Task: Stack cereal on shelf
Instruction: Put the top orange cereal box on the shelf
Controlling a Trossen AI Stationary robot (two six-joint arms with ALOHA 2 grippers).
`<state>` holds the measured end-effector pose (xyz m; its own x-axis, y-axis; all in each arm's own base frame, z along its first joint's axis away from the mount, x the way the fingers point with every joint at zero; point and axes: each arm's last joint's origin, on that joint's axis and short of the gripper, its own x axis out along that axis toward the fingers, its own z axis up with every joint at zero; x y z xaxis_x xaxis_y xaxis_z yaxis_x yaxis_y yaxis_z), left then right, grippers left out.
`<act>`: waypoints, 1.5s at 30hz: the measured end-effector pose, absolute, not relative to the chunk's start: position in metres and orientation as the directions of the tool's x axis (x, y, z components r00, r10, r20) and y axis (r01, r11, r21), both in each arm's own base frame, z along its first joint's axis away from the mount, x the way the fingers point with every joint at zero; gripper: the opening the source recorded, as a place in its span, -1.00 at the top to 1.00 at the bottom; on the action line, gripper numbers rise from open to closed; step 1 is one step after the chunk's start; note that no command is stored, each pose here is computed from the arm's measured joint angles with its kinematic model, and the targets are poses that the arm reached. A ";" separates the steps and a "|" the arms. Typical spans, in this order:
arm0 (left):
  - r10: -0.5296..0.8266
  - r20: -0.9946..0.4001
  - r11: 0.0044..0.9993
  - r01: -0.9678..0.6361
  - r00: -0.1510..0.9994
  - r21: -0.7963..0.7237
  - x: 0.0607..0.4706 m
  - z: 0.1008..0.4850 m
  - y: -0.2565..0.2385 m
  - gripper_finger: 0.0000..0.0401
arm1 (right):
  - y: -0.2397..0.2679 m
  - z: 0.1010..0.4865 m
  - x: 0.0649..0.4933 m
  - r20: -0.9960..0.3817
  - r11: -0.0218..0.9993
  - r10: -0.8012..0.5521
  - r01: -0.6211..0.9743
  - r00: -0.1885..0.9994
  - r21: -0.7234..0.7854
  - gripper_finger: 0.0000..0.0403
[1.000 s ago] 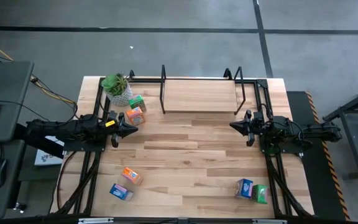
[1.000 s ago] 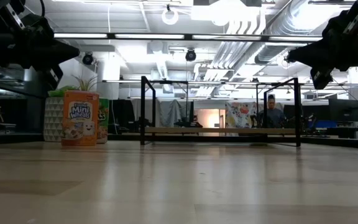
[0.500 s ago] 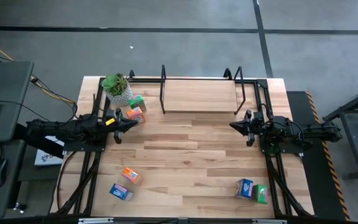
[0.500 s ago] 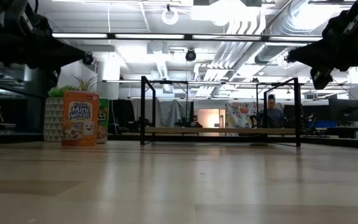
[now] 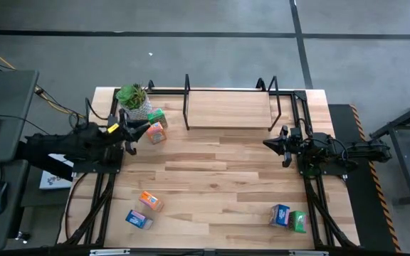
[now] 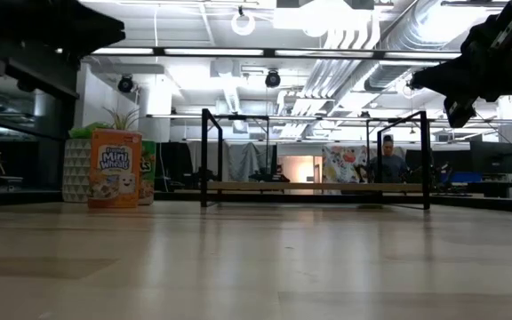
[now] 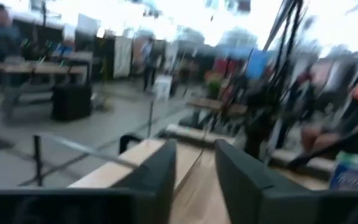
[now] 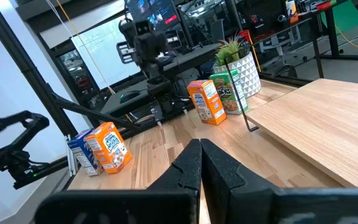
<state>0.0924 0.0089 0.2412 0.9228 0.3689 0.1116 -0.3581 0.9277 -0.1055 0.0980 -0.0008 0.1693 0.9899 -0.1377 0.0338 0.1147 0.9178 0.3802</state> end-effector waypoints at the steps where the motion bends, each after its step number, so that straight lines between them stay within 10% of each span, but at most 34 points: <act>1: 0.382 0.068 0.922 -0.376 0.922 -0.088 0.094 0.247 0.009 0.36 | -0.001 0.169 0.098 0.034 0.918 -0.138 0.115 0.990 0.380 1.00; 11: 0.628 -0.437 0.759 -0.630 0.644 0.164 0.129 0.291 0.020 -0.33 | -0.001 0.169 0.098 0.034 0.918 -0.137 0.114 0.990 0.380 1.00; 20: 0.447 -0.808 0.788 -0.597 0.383 0.153 0.177 0.284 0.046 -0.44 | -0.001 0.169 0.098 0.034 0.918 -0.137 0.115 0.990 0.380 1.00; 28: 0.459 -0.867 0.731 -0.638 0.195 0.243 0.191 0.261 0.073 -0.44 | -0.001 0.169 0.098 0.034 0.918 -0.138 0.115 0.990 0.380 1.00; 45: 0.263 -0.937 0.776 -0.628 0.231 0.063 0.186 0.256 0.086 -0.44 | -0.001 0.169 0.098 0.034 0.918 -0.138 0.115 0.990 0.380 1.00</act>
